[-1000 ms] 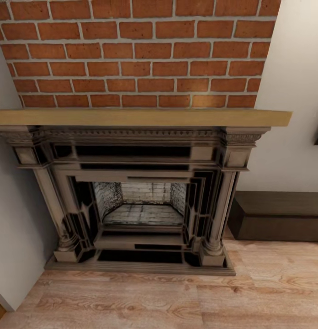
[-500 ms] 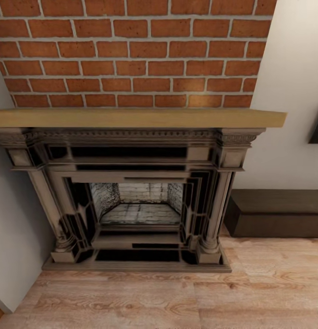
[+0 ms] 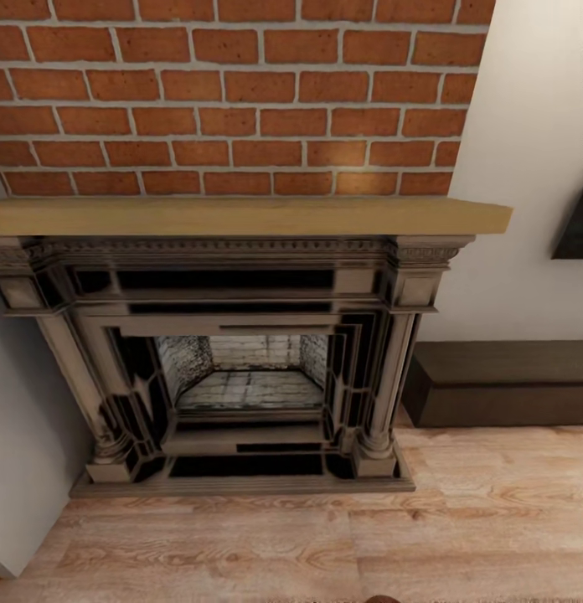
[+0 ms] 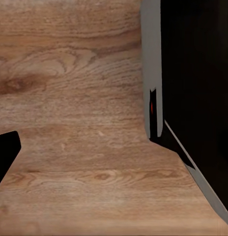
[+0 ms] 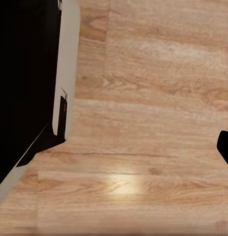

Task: Put the three can of soda from the living room inside the tash can in the kitchen.

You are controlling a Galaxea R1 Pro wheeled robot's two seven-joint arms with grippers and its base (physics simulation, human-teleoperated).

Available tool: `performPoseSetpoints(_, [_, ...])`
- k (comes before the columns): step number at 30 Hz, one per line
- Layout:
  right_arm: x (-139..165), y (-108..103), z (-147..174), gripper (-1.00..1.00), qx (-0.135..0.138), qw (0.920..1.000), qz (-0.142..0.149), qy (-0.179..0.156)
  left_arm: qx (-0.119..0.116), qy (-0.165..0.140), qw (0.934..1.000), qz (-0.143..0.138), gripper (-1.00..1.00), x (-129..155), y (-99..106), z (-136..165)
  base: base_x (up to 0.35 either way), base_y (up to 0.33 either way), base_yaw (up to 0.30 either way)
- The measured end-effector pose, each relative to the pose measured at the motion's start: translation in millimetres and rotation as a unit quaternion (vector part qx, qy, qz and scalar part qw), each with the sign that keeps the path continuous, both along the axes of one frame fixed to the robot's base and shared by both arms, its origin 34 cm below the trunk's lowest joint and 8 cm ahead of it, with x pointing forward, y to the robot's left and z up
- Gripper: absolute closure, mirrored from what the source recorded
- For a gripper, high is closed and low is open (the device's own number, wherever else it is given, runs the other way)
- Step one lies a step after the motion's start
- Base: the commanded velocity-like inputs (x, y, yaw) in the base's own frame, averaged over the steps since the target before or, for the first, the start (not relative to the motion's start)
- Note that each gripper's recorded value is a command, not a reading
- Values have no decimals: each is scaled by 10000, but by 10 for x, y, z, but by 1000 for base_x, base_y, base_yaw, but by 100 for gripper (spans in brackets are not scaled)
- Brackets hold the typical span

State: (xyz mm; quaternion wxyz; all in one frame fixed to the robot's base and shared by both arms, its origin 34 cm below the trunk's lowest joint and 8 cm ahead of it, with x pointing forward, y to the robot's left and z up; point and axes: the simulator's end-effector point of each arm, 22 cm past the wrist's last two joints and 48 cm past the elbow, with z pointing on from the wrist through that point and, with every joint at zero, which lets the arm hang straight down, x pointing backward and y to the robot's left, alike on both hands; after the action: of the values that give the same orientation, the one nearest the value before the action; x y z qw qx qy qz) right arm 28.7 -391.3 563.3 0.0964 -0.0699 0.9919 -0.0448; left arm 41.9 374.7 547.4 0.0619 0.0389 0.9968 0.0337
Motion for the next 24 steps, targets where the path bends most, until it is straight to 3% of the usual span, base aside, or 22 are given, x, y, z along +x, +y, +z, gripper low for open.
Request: performPoseSetpoints(24, [-42, 103, 300, -100, 78, 10000, -13, -4, -35, -10, 10000, 7, -100, -35, -65, 307, 0, 0, -26])
